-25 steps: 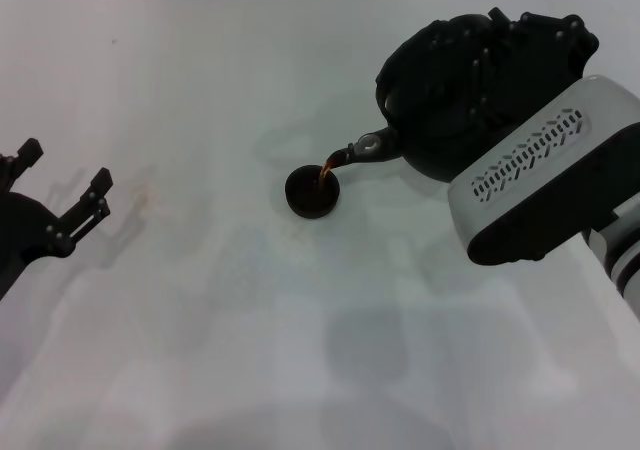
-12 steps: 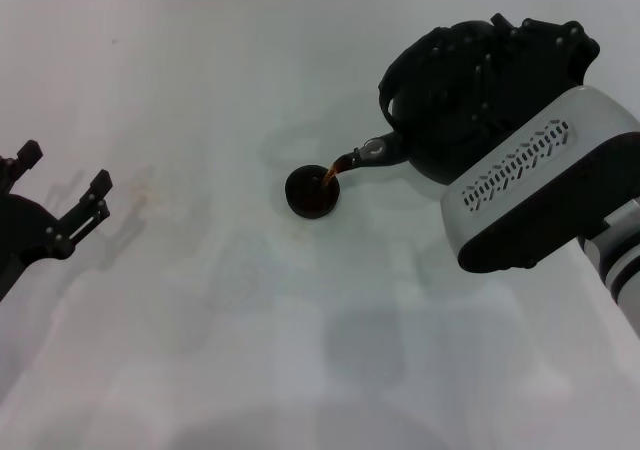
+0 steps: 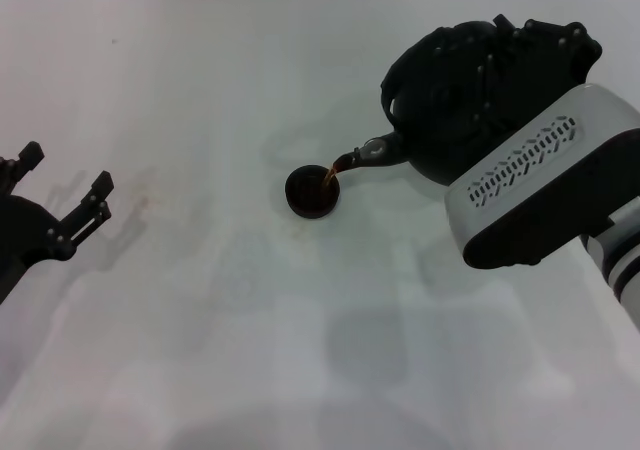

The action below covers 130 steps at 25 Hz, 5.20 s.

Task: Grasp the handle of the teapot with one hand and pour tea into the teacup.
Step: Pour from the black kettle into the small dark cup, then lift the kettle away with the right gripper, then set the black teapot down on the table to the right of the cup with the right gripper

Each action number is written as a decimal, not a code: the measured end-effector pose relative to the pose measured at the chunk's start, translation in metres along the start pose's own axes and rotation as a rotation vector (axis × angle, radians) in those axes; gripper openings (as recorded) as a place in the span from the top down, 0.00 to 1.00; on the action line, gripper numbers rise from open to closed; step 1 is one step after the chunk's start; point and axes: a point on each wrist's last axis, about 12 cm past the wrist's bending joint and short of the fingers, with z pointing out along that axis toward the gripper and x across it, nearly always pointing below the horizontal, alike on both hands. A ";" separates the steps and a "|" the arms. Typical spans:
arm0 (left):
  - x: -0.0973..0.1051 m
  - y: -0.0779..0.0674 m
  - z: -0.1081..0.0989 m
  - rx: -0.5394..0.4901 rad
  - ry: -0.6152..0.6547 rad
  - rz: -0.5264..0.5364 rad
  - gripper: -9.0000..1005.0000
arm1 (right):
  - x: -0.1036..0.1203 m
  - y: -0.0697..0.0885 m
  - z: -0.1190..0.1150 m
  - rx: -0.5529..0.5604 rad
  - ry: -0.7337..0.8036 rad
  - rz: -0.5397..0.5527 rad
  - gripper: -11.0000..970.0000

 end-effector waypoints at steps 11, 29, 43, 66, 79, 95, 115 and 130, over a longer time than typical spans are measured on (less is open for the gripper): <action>0.000 0.000 0.000 0.000 0.000 0.003 0.13 | 0.007 -0.008 0.005 -0.042 -0.032 0.094 0.88; -0.001 0.002 0.002 0.000 -0.003 0.008 0.13 | 0.032 -0.028 0.019 -0.142 -0.051 0.270 0.88; -0.001 0.002 0.004 0.001 0.001 0.010 0.13 | 0.098 -0.089 0.018 -0.290 -0.112 0.478 0.88; -0.003 0.002 0.010 0.011 -0.005 0.013 0.13 | 0.132 -0.098 0.025 -0.408 -0.212 0.509 0.87; -0.003 0.002 0.009 0.011 -0.005 0.013 0.13 | 0.144 -0.094 0.026 -0.411 -0.180 0.495 0.87; -0.003 0.002 0.010 0.011 -0.005 0.013 0.13 | 0.149 -0.090 0.031 -0.419 -0.163 0.483 0.86; -0.004 0.002 0.013 0.019 -0.011 0.017 0.13 | 0.153 -0.091 0.032 -0.404 -0.147 0.489 0.86; -0.004 0.002 0.013 0.018 -0.010 0.017 0.13 | 0.158 -0.091 0.032 -0.400 -0.131 0.507 0.77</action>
